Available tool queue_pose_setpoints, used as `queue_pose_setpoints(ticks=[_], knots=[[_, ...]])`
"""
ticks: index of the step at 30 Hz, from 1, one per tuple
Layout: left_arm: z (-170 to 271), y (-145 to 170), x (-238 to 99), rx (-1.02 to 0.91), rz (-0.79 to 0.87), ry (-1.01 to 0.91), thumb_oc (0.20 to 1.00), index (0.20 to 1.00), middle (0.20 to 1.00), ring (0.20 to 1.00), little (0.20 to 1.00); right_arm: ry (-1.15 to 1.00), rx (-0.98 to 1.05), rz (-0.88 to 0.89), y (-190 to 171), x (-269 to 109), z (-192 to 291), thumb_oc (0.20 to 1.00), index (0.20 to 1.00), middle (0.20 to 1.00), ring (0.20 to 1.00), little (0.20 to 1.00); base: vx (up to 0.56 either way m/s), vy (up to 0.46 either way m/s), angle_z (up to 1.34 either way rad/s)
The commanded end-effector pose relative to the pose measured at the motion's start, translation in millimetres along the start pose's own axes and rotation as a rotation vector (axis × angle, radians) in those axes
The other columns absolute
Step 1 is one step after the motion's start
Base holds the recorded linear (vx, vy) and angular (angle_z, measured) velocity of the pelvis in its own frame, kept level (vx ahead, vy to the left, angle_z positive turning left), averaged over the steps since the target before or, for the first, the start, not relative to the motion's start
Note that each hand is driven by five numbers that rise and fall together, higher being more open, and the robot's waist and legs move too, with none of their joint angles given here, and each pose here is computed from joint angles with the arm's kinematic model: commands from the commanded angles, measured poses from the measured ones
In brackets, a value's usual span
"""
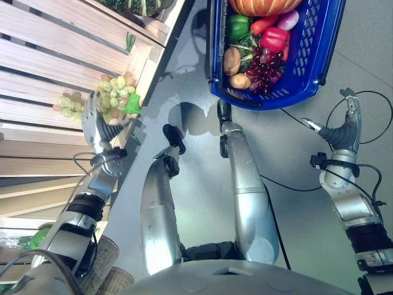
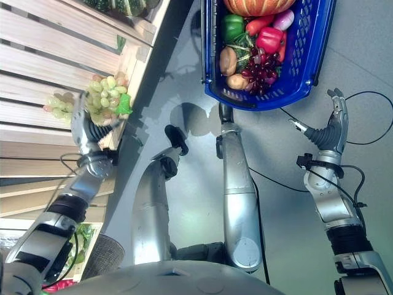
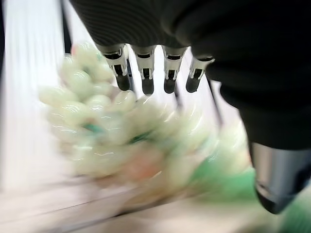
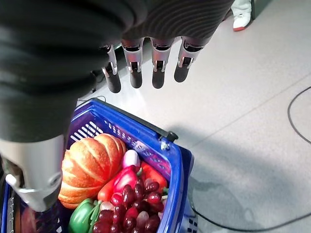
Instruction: Pick up fruits and vegetables into the basket
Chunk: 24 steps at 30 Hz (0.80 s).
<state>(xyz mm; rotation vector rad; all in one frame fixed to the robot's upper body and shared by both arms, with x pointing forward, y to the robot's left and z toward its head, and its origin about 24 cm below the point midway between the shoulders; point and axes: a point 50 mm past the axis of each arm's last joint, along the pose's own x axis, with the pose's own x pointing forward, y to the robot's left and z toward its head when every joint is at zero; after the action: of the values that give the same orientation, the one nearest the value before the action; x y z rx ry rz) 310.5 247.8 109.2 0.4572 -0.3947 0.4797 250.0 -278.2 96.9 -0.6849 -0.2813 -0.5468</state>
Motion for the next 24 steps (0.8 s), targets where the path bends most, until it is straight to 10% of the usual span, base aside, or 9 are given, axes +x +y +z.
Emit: queue_pose_setpoints(ticks=[1,10,24], knots=[[28,6,-1,-0.310,-0.069,-0.163,1.000,1.000,1.000,1.000,1.000,-0.015,-0.014,-0.012,-8,-17,1,1.000,1.000,1.000,1.000,1.000,0.00,0.000,0.00],[57,15,-25,-0.479,-0.055,-0.325,1.000,1.000,1.000,1.000,1.000,0.000,-0.011,-0.016,-15,-27,-1,1.000,1.000,1.000,1.000,1.000,0.00,0.002,0.02],[-5,55,3,0.653,0.296,-0.093,1.000,1.000,1.000,1.000,1.000,0.008,-0.003,-0.004,-18,-21,-6,1.000,1.000,1.000,1.000,1.000,0.00,-0.003,0.00]])
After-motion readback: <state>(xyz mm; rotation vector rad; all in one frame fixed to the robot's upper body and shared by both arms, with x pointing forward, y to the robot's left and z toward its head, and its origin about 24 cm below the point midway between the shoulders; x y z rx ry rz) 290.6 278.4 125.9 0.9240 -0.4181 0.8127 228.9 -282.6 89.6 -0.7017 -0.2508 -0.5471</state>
